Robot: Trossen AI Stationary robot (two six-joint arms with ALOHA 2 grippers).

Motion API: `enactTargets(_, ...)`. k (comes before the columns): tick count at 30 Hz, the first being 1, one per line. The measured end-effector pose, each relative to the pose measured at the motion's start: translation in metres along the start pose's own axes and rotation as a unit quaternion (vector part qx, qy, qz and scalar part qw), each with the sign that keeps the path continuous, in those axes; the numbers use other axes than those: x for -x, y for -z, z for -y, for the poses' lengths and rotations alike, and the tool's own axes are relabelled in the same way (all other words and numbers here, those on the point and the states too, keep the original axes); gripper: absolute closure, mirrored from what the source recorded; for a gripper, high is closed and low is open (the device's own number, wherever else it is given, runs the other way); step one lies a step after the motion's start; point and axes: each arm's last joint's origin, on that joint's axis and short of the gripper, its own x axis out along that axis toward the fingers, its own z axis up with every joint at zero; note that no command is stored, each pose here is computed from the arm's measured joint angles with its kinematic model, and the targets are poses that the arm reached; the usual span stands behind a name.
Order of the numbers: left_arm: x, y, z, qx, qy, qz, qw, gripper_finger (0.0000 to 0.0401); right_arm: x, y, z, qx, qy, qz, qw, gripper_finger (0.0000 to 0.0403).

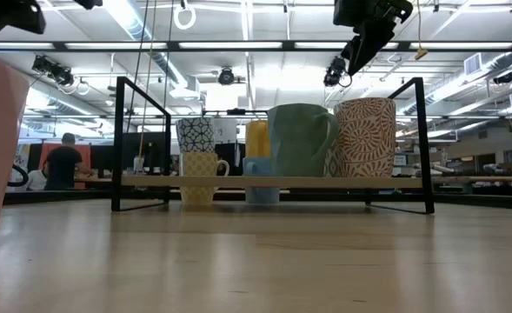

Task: Place coffee mugs
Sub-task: Put the pink mug on the shelf

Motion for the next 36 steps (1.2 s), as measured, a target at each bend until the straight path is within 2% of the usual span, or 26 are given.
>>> enactTargets(10,-0.028,-0.004,0.001,0.037,0.043,0.026,0.998,0.0235,0.000,-0.001,0.001,0.002,0.004,0.006,1.000,0.0254)
enactTargets(18,-0.048,-0.004,-0.004,0.048,0.047,0.028,0.997,0.0235,0.000,-0.001,0.001,0.002,0.004,0.006,1.000,0.0254)
enactTargets(25,-0.052,-0.004,-0.006,0.052,0.046,0.027,0.997,0.0240,0.000,-0.001,0.001,0.003,0.005,0.007,1.000,0.0254)
enactTargets(29,-0.052,-0.008,-0.005,0.055,0.059,0.034,0.996,0.0270,0.000,-0.001,0.001,0.003,0.005,0.007,1.000,0.0254)
enactTargets(36,-0.050,-0.018,-0.005,0.067,0.086,0.041,0.993,0.0356,0.000,-0.001,0.001,0.003,0.005,0.007,1.000,0.0254)
